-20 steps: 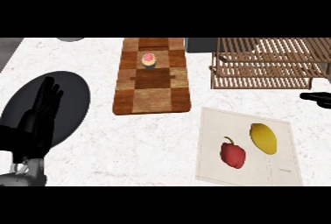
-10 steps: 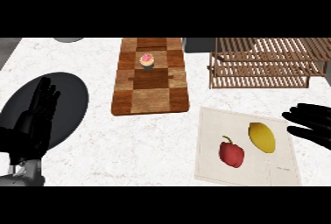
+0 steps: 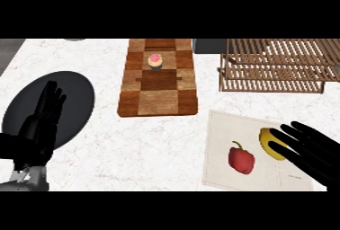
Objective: Pick the lemon from the placemat and place it in the tiered shelf
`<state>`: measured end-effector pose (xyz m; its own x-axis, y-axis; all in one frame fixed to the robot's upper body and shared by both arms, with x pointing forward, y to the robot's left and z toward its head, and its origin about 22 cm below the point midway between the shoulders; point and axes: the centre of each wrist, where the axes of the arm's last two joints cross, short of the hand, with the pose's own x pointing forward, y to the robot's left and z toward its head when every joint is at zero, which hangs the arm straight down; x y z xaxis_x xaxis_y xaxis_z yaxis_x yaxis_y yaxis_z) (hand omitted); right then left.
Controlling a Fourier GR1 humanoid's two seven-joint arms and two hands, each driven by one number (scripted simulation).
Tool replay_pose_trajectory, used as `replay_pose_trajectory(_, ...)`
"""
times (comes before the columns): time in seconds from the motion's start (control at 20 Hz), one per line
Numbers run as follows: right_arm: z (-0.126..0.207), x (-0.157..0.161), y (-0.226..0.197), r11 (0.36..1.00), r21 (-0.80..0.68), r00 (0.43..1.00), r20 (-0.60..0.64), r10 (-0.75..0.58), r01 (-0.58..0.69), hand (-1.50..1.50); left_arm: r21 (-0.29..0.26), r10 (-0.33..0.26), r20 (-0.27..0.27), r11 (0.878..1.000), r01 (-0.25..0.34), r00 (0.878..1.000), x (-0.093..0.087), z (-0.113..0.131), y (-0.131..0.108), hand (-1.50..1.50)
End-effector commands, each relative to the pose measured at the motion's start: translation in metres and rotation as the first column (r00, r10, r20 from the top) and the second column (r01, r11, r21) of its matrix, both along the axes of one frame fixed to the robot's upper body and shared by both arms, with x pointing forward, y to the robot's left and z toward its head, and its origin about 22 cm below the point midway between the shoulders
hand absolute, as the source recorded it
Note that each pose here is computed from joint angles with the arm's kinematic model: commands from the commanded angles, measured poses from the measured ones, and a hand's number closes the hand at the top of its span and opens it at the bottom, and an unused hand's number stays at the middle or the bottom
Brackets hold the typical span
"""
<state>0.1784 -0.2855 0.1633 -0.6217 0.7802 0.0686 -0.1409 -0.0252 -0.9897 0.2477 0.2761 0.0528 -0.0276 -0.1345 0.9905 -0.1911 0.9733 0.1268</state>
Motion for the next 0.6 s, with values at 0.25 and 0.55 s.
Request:
replay_pose_trajectory(0.25,-0.045,0.003,-0.010,0.976,-0.147,0.984,0.106,-0.143,0.158,-1.50,-0.003,-0.002,0.007,1.000,0.002,1.000,0.001,-0.001,-0.004,0.00)
replay_pose_trajectory(0.55,-0.070,0.023,-0.011,0.982,-0.112,0.988,0.060,-0.144,0.150,-1.50,0.000,-0.013,-0.005,1.000,0.013,1.000,0.000,0.009,-0.013,0.00)
